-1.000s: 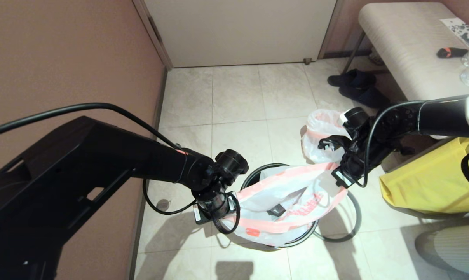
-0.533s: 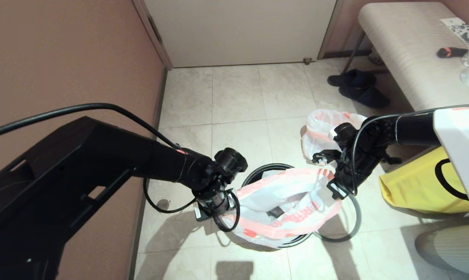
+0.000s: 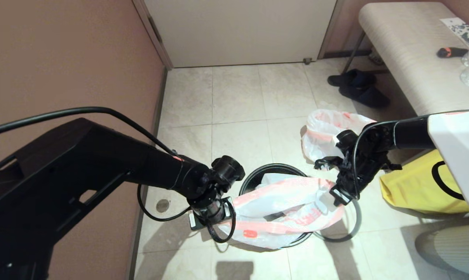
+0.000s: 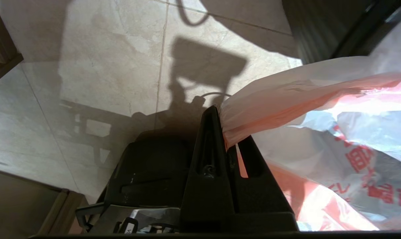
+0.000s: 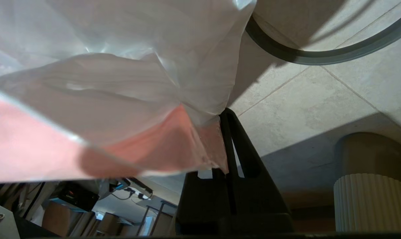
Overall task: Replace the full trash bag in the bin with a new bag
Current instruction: Put the new garbage bag on the trash can
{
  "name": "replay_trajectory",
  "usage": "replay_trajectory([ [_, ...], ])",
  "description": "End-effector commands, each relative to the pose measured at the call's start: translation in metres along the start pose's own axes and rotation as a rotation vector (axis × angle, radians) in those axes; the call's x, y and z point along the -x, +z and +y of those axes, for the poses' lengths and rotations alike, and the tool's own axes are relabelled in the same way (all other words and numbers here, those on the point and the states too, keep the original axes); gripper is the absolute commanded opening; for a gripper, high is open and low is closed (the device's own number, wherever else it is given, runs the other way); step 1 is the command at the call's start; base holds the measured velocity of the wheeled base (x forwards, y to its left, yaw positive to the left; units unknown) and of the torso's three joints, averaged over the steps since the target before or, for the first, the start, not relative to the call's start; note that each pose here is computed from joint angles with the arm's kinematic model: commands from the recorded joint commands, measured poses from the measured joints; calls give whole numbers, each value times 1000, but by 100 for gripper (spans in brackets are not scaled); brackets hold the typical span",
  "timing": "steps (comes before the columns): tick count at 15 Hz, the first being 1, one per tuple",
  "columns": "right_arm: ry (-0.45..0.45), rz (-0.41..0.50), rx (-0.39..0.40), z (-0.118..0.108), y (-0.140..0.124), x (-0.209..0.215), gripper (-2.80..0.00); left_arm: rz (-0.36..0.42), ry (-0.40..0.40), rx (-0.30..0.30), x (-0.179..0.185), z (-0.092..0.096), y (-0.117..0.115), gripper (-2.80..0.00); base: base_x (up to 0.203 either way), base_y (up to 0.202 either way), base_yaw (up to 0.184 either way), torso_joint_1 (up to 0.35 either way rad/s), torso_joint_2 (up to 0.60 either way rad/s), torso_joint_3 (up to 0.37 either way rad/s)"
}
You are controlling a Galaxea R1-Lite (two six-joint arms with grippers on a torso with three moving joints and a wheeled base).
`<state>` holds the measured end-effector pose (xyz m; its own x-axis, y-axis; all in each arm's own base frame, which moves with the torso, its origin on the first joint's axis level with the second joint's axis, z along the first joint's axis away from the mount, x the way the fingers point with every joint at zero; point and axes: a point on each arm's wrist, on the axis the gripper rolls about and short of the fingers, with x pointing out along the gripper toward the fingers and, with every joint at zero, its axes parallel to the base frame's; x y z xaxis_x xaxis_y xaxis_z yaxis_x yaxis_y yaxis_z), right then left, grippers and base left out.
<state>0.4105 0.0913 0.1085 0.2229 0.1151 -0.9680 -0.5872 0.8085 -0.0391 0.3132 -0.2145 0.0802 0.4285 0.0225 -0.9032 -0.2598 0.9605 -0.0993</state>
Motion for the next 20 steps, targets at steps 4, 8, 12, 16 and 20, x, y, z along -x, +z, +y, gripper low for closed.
replay_trajectory([
  [4, 37, 57, 4, -2, 1, -33, -280, 9, 21, 16, -23, 12, -11, -280, 0, 0, 0, 0, 0, 0],
  [8, 50, 80, 11, 0, 1, -45, -280, 40, 52, 2, -39, 16, -22, -280, 0, 0, 0, 0, 0, 0],
  [12, 95, -13, 4, -5, 8, -56, -280, 13, 48, 44, -55, 21, -10, -280, 0, 0, 0, 0, 0, 0],
  [16, 144, -149, -25, -17, 15, -55, -280, -47, 23, 96, -56, 25, 23, -280, 0, 0, 0, 0, 0, 0],
  [20, 146, -143, -23, -20, 9, -47, -280, -29, 30, 54, -61, 19, 14, -280, 0, 0, 0, 0, 0, 0],
])
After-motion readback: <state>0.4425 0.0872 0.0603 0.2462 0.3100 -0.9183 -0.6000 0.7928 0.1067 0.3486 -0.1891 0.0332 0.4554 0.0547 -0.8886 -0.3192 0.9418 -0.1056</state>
